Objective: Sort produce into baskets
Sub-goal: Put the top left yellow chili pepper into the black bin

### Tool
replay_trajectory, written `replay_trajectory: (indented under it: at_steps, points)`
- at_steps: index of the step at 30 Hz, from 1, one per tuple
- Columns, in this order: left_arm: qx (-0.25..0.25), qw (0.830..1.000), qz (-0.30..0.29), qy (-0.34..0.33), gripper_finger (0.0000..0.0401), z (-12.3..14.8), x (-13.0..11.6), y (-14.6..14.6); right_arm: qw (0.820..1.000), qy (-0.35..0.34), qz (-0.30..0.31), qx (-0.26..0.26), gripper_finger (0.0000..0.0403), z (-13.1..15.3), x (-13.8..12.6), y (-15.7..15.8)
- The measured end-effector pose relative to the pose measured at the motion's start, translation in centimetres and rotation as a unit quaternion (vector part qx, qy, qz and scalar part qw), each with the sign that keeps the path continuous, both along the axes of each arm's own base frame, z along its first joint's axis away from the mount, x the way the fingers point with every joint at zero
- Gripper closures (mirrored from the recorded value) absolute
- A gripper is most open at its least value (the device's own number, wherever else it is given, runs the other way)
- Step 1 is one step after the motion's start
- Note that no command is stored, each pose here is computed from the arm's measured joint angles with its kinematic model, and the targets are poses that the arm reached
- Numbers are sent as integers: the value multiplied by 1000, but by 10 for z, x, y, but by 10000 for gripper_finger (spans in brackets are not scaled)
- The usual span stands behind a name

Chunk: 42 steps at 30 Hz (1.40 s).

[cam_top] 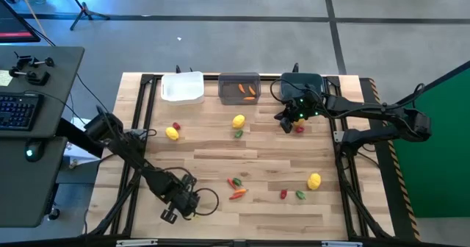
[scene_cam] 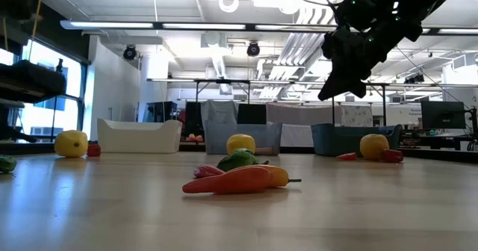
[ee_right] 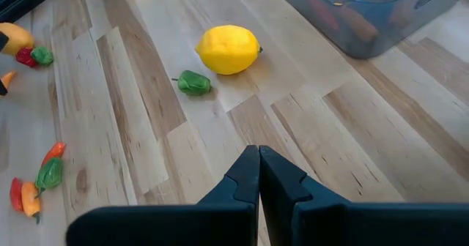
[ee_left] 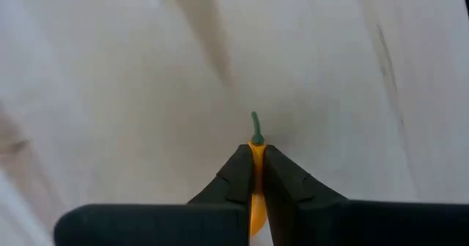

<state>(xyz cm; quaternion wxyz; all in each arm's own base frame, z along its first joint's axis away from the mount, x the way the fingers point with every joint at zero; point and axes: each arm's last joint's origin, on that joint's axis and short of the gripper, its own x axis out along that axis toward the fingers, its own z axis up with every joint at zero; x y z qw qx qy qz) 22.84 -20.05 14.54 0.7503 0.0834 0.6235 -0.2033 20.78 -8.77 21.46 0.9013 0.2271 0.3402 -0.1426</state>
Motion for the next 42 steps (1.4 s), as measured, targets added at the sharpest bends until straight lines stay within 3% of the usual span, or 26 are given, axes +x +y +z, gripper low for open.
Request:
replay_trajectory:
  at_steps: [8,14,19,27,30,36,42]
  points:
    - [-41,994,91,-45,399,44,13,41,1000,-1,4,-5,403,0,0,0]
    - [-63,964,233,-111,400,83,27,107,1000,0,10,-13,403,0,0,0]
    - [-62,913,364,-174,400,104,36,182,1000,-1,10,-14,403,1,1,0]
    - [-83,784,505,-351,401,120,58,292,999,4,-30,-13,403,0,0,-2]
    - [-77,753,531,-380,401,113,62,326,998,6,-55,-12,403,0,0,-3]
    - [-56,744,546,-381,401,84,73,373,996,7,-94,-4,403,0,-1,-4]
    - [-22,777,511,-366,401,71,100,405,991,6,-137,1,403,0,-1,-6]
